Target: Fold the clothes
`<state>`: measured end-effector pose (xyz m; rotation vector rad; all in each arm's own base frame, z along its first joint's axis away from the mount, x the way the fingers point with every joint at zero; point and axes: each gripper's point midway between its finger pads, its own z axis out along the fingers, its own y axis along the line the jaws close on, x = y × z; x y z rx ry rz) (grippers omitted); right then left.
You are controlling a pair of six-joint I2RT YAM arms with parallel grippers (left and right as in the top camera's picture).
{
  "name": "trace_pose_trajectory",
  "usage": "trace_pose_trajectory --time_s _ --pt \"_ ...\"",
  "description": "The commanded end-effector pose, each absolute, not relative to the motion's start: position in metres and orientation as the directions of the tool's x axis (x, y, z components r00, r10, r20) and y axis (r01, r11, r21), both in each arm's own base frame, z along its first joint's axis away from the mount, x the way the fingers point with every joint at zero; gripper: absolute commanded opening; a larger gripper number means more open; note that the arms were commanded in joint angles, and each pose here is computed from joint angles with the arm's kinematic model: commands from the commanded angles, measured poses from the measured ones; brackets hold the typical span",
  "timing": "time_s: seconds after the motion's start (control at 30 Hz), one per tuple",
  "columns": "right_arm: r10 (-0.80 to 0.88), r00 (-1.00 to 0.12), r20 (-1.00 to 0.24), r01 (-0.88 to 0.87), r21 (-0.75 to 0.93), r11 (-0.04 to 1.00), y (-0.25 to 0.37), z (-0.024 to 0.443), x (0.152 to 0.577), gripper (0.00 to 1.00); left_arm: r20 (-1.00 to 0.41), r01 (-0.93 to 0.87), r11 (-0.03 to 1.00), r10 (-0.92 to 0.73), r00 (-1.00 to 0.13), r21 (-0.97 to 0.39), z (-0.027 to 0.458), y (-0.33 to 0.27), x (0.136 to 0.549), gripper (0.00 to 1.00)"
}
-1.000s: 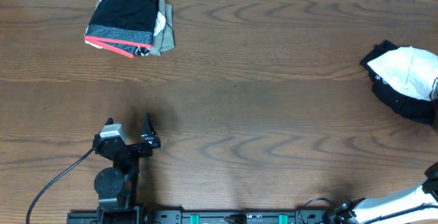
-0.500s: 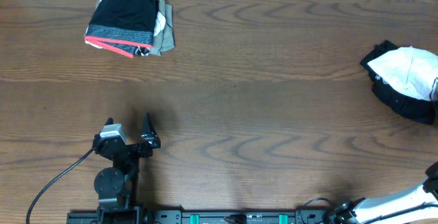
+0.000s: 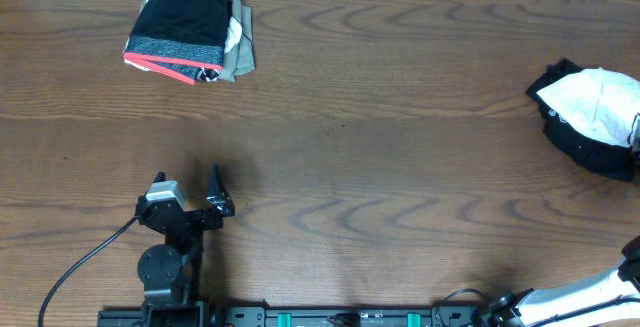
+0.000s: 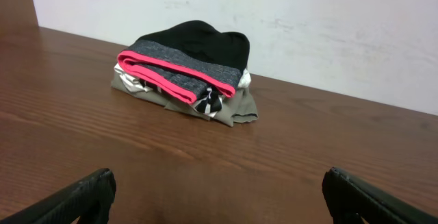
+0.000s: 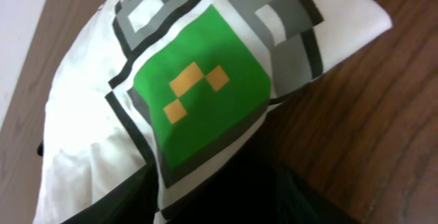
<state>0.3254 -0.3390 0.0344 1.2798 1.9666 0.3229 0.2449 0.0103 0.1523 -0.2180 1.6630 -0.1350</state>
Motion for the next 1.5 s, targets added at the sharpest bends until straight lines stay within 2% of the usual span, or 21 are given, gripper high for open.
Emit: trace_pose_trajectory --time_s 0.0,0.1,0.33,0.47,0.7,0.87,1.13,1.2,1.27,1.3,1.37,1.47 --pt "0.851 -0.223 -0.475 0.687 0.543 0.483 -0.346 0.032 0.325 0.53 -0.968 -0.079 0.976 -0.211 -0.138 -0.202 0.137 0.012 0.244 0.98" --pt "0.852 -0.226 -0.472 0.688 0.542 0.482 -0.346 0.027 0.325 0.52 -0.968 -0.079 0.976 -0.212 -0.138 -0.202 0.137 0.012 0.244 0.98" --pt "0.853 -0.226 -0.471 0.688 0.542 0.482 -0.348 0.021 0.326 0.40 -0.968 -0.079 0.976 -0.212 -0.138 -0.202 0.137 0.012 0.244 0.98" --pt "0.850 -0.227 -0.476 0.672 0.555 0.490 -0.347 0.024 0.329 0.22 -0.968 -0.079 0.976 -0.212 -0.138 -0.202 0.137 0.012 0.244 0.98" --pt "0.856 -0.222 -0.468 0.555 0.661 0.505 -0.338 0.044 0.345 0.02 -0.968 -0.079 0.976 -0.212 -0.138 -0.202 0.137 0.012 0.244 0.98" --pt "0.867 -0.200 -0.457 0.435 0.752 0.496 -0.332 0.067 0.357 0.01 -0.968 -0.079 0.976 -0.212 -0.138 -0.202 0.137 0.012 0.244 0.98" --pt "0.873 -0.179 -0.453 0.403 0.776 0.485 -0.333 0.086 0.356 0.01 -0.968 -0.079 0.976 -0.212 -0.138 -0.202 0.137 0.012 0.244 0.98" --pt "0.900 -0.151 -0.408 0.466 0.774 0.429 -0.337 0.077 0.350 0.19 -0.968 -0.079 0.976 -0.211 -0.138 -0.202 0.137 0.012 0.244 0.98" --pt "0.939 -0.094 -0.332 0.583 0.746 0.322 -0.342 0.057 0.335 0.34 -0.968 -0.079 0.976 -0.212 -0.138 -0.202 0.137 0.012 0.244 0.98" --pt "0.946 -0.072 -0.316 0.645 0.709 0.286 -0.346 0.046 0.325 0.46 -0.968 -0.079 0.976 -0.212 -0.138 -0.202 0.137 0.012 0.244 0.98" --pt "0.946 -0.055 -0.321 0.736 0.627 0.255 -0.351 0.029 0.309 0.54 -0.968 -0.079 0.976 -0.212 -0.138 -0.202 0.137 0.012 0.244 0.98" --pt "0.924 -0.079 -0.375 0.797 0.532 0.285 -0.359 0.020 0.295 0.59 -0.968 -0.079 0.976 -0.212 -0.138 -0.202 0.137 0.012 0.244 0.98"
